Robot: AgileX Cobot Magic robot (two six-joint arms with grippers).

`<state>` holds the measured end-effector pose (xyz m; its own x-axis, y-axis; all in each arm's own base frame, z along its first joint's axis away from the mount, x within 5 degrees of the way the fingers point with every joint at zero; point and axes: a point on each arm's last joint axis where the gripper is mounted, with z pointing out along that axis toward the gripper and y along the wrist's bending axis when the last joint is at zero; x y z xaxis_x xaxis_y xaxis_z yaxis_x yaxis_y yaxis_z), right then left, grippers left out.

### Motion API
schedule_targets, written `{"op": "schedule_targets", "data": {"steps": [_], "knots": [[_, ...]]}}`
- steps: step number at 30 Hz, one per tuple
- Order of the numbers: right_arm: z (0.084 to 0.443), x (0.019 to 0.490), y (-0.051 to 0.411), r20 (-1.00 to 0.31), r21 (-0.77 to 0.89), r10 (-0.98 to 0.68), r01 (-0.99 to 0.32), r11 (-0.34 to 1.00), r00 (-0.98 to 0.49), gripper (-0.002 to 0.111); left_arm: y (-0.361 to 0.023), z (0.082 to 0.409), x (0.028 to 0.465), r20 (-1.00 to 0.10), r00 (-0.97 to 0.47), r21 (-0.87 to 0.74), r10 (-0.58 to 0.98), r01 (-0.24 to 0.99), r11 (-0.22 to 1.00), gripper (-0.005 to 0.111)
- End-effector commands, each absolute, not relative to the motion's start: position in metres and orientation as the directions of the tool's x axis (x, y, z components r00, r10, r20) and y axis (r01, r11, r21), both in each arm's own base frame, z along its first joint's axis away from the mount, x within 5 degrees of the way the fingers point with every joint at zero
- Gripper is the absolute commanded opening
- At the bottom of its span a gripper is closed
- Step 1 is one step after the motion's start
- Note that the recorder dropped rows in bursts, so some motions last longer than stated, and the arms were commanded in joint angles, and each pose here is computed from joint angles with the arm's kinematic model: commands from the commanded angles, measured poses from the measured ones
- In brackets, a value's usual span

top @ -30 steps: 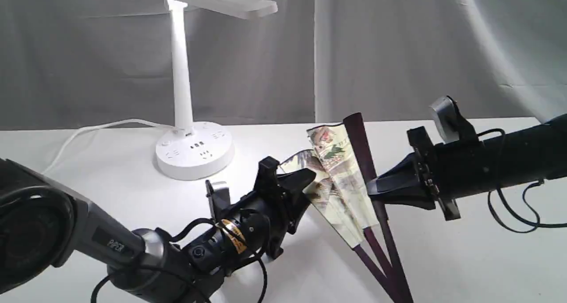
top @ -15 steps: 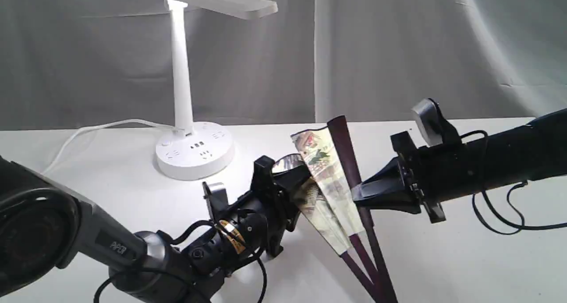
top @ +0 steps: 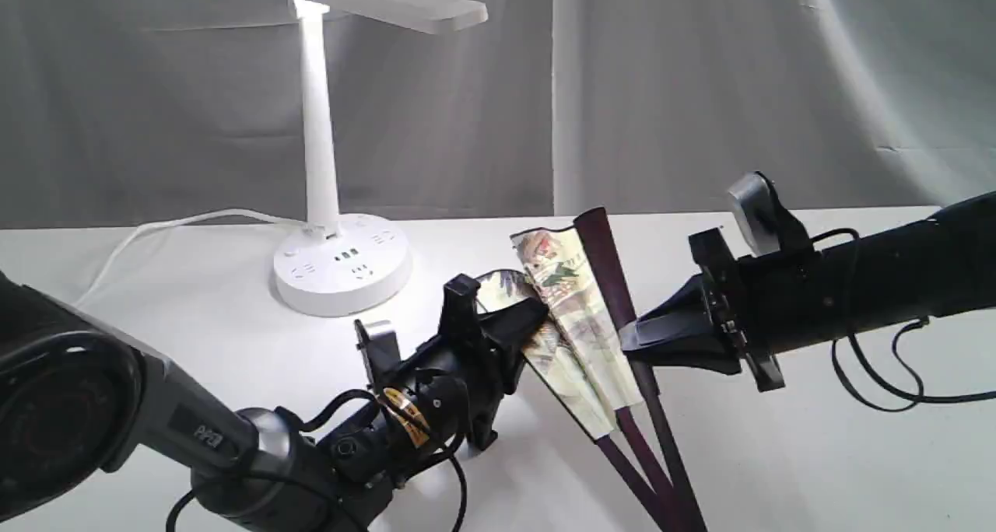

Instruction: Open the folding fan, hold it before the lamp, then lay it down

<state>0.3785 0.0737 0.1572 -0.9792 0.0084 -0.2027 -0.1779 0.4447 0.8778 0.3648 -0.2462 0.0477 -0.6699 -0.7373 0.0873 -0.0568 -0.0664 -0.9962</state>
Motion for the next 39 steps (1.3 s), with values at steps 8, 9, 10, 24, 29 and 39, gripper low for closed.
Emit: {"op": "schedule_targets", "data": {"steps": [8, 9, 10, 24, 29, 39], "knots": [[0.164, 0.378, 0.074, -0.224, 0.883, 0.015, -0.196, 0.426, -0.974, 0.011, -0.248, 0.046, 0.363, 0.092, -0.689, -0.996, -0.719, -0.065, -0.065, 0.0], [0.164, 0.378, 0.074, -0.224, 0.884, 0.018, -0.195, 0.424, -0.974, 0.014, -0.248, 0.046, 0.363, 0.114, -0.687, -0.993, -0.717, -0.08, -0.081, 0.0], [0.165, 0.379, 0.075, -0.224, 0.887, 0.025, -0.193, 0.42, -0.974, 0.021, -0.248, 0.046, 0.363, 0.143, -0.686, -0.99, -0.713, -0.1, -0.102, 0.0], [0.169, 0.395, 0.074, -0.233, 0.91, 0.214, -0.135, 0.392, -0.948, 0.044, -0.248, 0.045, 0.359, 0.16, -0.767, -0.987, -0.621, -0.136, -0.087, 0.0], [0.165, 0.4, 0.07, -0.249, 0.887, 0.262, -0.111, 0.448, -0.932, 0.044, -0.249, 0.046, 0.358, 0.171, -0.773, -0.985, -0.61, -0.144, -0.092, 0.0], [0.165, 0.398, 0.092, -0.252, 0.884, 0.238, -0.123, 0.451, -0.938, 0.044, -0.25, 0.048, 0.355, 0.145, -0.816, -0.989, -0.559, -0.131, -0.064, 0.0]]}}
